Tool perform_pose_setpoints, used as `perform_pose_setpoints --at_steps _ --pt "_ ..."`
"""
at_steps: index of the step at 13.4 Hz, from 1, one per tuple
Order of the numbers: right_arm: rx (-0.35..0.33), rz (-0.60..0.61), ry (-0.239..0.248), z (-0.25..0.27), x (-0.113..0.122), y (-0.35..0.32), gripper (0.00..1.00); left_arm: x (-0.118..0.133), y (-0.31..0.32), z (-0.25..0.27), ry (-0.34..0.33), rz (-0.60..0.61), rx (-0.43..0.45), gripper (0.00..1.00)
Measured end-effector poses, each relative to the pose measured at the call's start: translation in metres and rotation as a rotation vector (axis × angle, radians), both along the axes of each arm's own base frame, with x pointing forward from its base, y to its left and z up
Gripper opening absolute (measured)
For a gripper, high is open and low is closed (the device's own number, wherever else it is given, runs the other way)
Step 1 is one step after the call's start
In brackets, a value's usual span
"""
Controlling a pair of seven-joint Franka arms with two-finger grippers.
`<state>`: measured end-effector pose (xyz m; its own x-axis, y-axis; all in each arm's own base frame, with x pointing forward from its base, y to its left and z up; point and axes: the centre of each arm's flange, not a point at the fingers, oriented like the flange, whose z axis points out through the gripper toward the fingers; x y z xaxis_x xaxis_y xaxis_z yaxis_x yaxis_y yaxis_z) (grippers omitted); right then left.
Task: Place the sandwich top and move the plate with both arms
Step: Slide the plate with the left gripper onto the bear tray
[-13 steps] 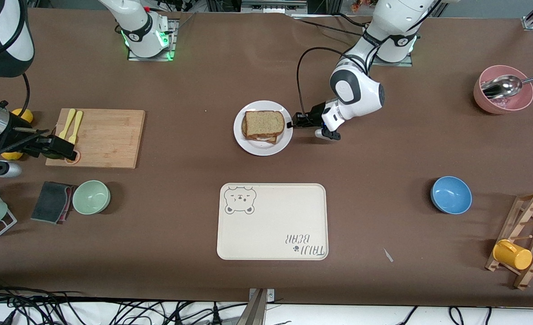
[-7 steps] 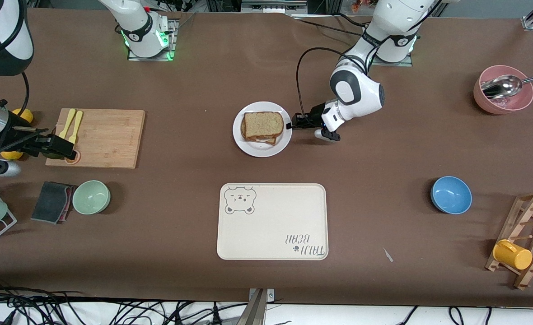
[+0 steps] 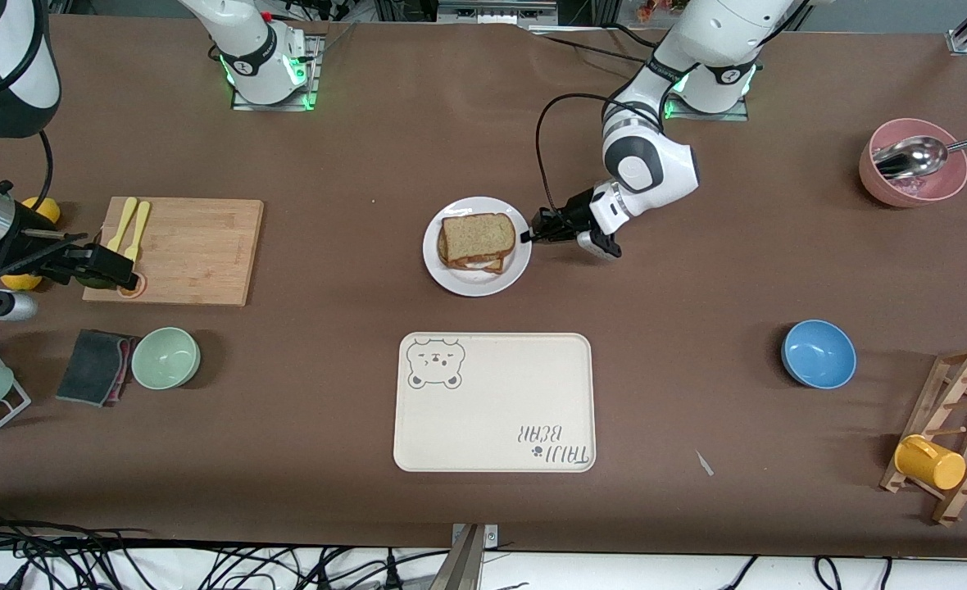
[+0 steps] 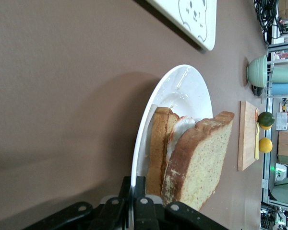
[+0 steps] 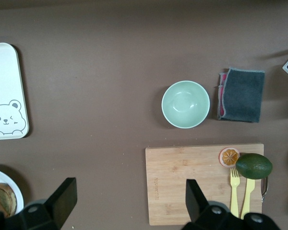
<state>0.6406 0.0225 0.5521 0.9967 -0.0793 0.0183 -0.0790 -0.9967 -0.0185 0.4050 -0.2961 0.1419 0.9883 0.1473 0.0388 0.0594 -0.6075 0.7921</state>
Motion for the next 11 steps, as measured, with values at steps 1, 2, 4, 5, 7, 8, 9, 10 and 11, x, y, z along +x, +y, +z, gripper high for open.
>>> perform_pose_setpoints --at_steps 1,2,4,5,7,8,9,10,11 --pt "0.0 0.001 0.0 0.0 0.0 0.0 1.0 0.005 0.003 0.002 -0.008 0.009 -0.003 0.05" --pt "0.0 0.001 0.0 0.0 0.0 0.001 1.0 0.011 0.006 0.003 -0.015 0.018 -0.006 0.05" --pt "0.0 0.002 0.0 0.0 0.0 0.001 1.0 0.019 0.009 0.007 -0.027 0.03 -0.011 0.05" --pt "0.0 0.002 0.0 0.0 0.0 0.001 1.0 0.023 0.01 0.009 -0.033 0.036 -0.014 0.05" --pt "0.0 0.002 0.0 0.0 0.0 0.001 1.0 0.033 0.012 0.014 -0.046 0.052 -0.022 0.05" --pt "0.0 0.002 0.0 0.0 0.0 0.001 1.0 0.038 0.013 0.016 -0.053 0.059 -0.027 0.05" --pt "0.0 0.002 0.0 0.0 0.0 0.001 1.0 0.042 0.014 0.019 -0.06 0.066 -0.032 0.05" --pt "0.0 0.002 0.0 0.0 0.0 0.001 1.0 0.045 0.015 0.02 -0.063 0.07 -0.034 0.05" --pt "0.0 0.002 0.0 0.0 0.0 0.001 1.0 0.045 0.015 0.02 -0.064 0.071 -0.034 0.05"
